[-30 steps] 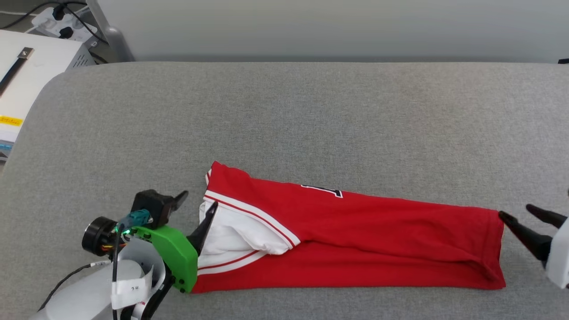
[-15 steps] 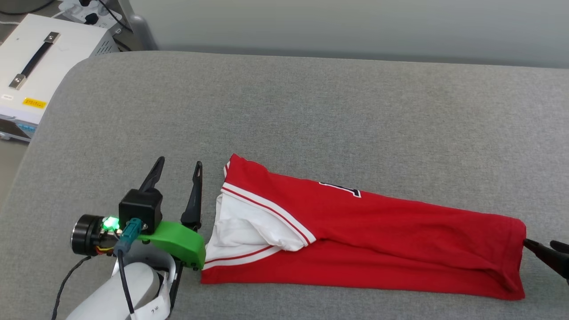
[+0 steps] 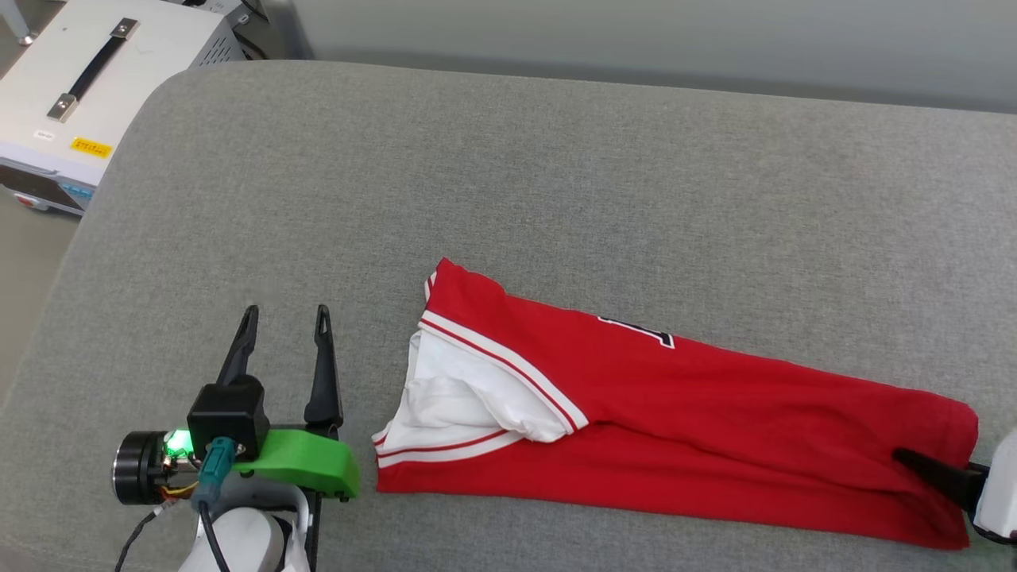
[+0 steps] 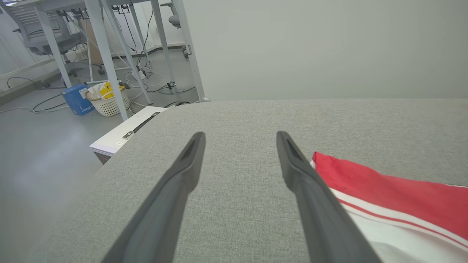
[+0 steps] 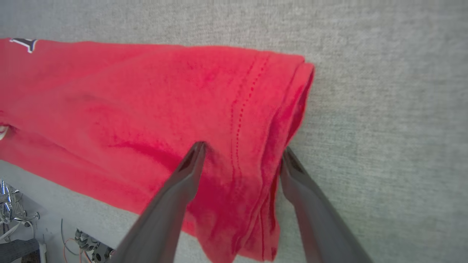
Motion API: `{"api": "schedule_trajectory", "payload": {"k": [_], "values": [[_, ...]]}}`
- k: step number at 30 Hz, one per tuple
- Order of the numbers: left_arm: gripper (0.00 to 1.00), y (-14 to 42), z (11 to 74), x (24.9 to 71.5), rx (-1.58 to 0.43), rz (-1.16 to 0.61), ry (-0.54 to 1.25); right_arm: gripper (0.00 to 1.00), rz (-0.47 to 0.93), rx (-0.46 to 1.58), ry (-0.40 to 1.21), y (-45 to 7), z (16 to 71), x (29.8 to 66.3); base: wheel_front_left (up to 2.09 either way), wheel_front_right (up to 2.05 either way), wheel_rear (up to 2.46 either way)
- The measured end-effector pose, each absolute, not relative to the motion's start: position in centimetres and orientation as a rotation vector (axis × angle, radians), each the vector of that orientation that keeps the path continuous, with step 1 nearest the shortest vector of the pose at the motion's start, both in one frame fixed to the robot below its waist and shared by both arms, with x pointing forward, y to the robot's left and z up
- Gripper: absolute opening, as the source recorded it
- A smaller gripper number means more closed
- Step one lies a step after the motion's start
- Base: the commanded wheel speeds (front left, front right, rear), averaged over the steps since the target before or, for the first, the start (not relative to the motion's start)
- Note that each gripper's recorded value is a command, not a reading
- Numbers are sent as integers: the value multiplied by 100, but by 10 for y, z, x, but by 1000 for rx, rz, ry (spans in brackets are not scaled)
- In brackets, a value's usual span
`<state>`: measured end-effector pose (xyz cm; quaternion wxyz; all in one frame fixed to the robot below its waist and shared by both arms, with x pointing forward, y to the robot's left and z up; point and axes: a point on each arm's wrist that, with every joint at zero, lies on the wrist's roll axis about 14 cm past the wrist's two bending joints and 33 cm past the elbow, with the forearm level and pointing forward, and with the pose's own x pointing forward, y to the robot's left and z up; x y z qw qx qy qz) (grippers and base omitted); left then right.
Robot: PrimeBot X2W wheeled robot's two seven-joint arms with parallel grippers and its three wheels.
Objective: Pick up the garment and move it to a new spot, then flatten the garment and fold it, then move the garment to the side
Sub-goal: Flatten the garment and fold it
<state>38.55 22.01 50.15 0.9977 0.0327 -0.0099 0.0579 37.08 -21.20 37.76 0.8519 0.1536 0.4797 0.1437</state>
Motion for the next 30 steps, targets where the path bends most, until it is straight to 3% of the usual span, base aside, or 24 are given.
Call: {"api": "schedule_trajectory", "payload": {"k": [10,11,12,13,20,30], "values": [[100,223,494,371,57,152,-17,100,374,361,980,-177,378,378,0,0,0],[100,224,494,370,57,156,-20,95,379,358,976,-175,378,378,0,0,0],[100,224,495,369,59,157,-22,33,383,355,970,-174,378,378,0,0,0],[100,224,495,368,62,158,-25,0,386,352,962,-173,378,379,0,0,0],[100,222,498,359,72,158,-39,0,333,314,914,-195,382,379,0,0,0],[100,212,503,356,89,111,-58,0,172,169,877,-277,402,379,0,0,0]]}}
